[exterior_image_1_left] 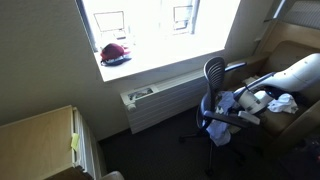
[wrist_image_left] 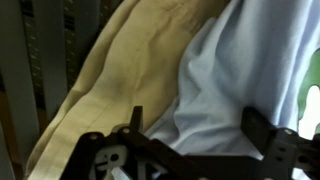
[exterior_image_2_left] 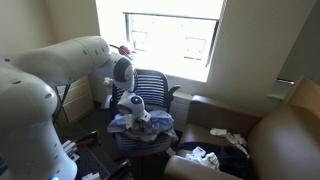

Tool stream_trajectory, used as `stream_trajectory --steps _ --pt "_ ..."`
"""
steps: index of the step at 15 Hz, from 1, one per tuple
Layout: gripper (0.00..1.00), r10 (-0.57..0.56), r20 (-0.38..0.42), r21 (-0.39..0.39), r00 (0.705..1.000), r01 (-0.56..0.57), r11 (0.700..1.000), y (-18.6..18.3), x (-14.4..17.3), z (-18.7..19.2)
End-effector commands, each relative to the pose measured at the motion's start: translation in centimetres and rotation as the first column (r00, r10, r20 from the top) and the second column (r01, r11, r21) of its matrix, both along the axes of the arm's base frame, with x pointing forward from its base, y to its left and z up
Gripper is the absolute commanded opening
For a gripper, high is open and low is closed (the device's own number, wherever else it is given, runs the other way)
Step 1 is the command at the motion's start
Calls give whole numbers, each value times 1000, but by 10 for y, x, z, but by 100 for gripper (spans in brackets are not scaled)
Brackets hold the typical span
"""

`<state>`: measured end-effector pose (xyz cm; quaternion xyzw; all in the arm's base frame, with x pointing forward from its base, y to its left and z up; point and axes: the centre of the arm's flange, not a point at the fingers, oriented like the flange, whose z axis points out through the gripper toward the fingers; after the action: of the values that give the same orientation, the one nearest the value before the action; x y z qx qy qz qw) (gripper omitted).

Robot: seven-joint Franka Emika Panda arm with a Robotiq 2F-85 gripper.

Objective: Remove the t-shirt from the chair and put it on the couch

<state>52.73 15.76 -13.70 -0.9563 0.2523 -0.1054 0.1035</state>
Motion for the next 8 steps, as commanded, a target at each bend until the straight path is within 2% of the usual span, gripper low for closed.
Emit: stream_trajectory --steps 1,2,3,4,8 --pt "100 3 8 14 1000 -3 1000 4 4 3" --pt "100 4 16 24 1000 -4 1000 6 8 5" --pt "75 9 3 26 1000 -9 1000 7 7 0" --pt "74 10 -6 22 1000 -10 1000 6 5 -4" --pt "46 -4 -29 -10 1000 4 1000 3 -2 -20"
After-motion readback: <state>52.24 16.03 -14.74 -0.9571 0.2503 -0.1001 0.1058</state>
